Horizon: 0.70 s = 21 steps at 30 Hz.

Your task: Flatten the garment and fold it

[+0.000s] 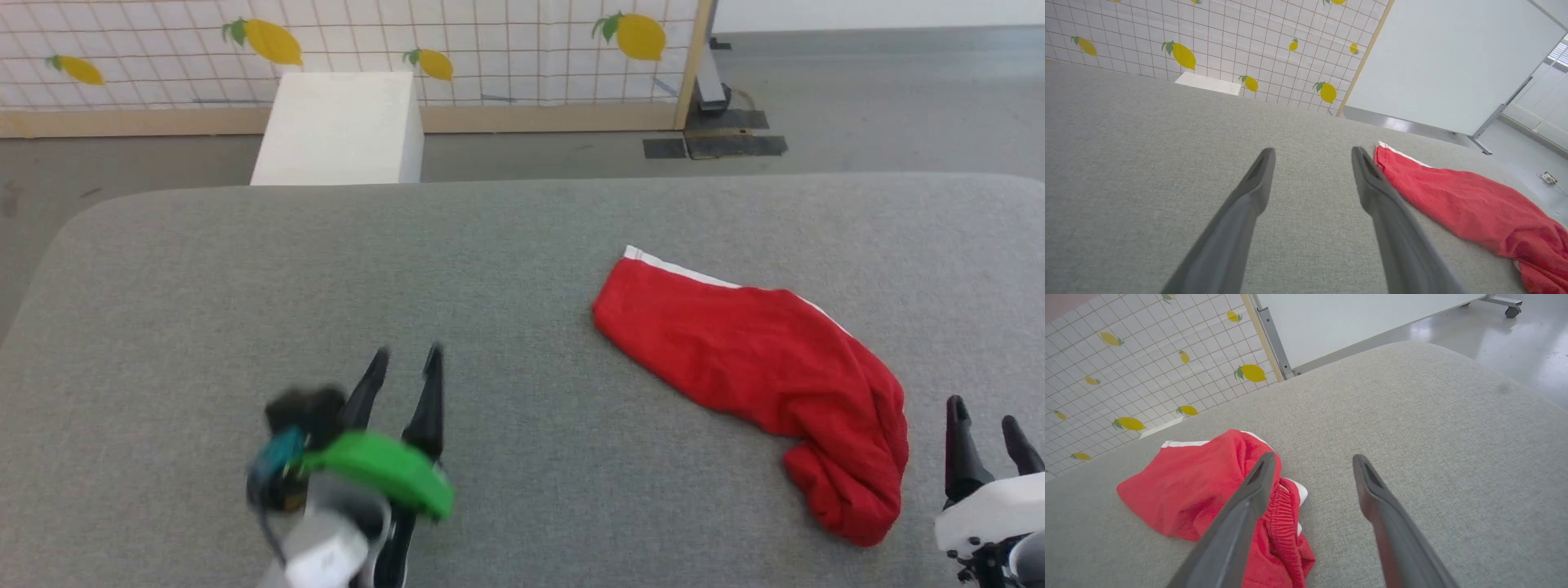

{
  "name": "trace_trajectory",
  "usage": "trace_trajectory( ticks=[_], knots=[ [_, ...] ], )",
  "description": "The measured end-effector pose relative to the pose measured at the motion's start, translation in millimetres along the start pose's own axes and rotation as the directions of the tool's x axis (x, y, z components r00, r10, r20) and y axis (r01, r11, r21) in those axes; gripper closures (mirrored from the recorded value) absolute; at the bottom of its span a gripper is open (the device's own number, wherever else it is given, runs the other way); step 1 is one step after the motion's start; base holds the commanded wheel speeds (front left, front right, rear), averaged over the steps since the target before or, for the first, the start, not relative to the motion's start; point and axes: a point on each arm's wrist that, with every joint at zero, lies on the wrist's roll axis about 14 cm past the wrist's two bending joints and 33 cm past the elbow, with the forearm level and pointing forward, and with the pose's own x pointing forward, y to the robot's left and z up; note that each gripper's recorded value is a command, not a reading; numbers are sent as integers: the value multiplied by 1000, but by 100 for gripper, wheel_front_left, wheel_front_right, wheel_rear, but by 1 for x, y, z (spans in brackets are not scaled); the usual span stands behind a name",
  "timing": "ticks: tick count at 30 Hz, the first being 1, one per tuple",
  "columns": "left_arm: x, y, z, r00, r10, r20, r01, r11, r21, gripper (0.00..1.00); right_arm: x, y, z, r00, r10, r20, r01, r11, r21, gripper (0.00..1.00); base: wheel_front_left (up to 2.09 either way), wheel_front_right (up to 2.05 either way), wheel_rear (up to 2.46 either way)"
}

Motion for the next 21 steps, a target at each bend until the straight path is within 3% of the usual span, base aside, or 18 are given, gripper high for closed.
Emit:
trace_trajectory(
  ticks=[6,10,14,21],
  knots=[
    [62,-60,-5,960,-203,-192,215,976,44,0,3,4,4,1000,7,27,-7,1000,-18,0,0,0,0],
    [95,-86,-18,906,-255,-337,301,949,91,0,8,3,3,1000,1,27,-1,1000,-15,0,0,0,0],
    [119,-99,-44,827,-237,-510,350,926,138,0,9,-6,-9,1000,-26,-4,26,1000,0,0,0,0,0],
    [124,-98,-115,639,-120,-760,403,893,198,0,2,-31,-33,993,-105,-58,106,994,7,0,0,0,0]
  ],
)
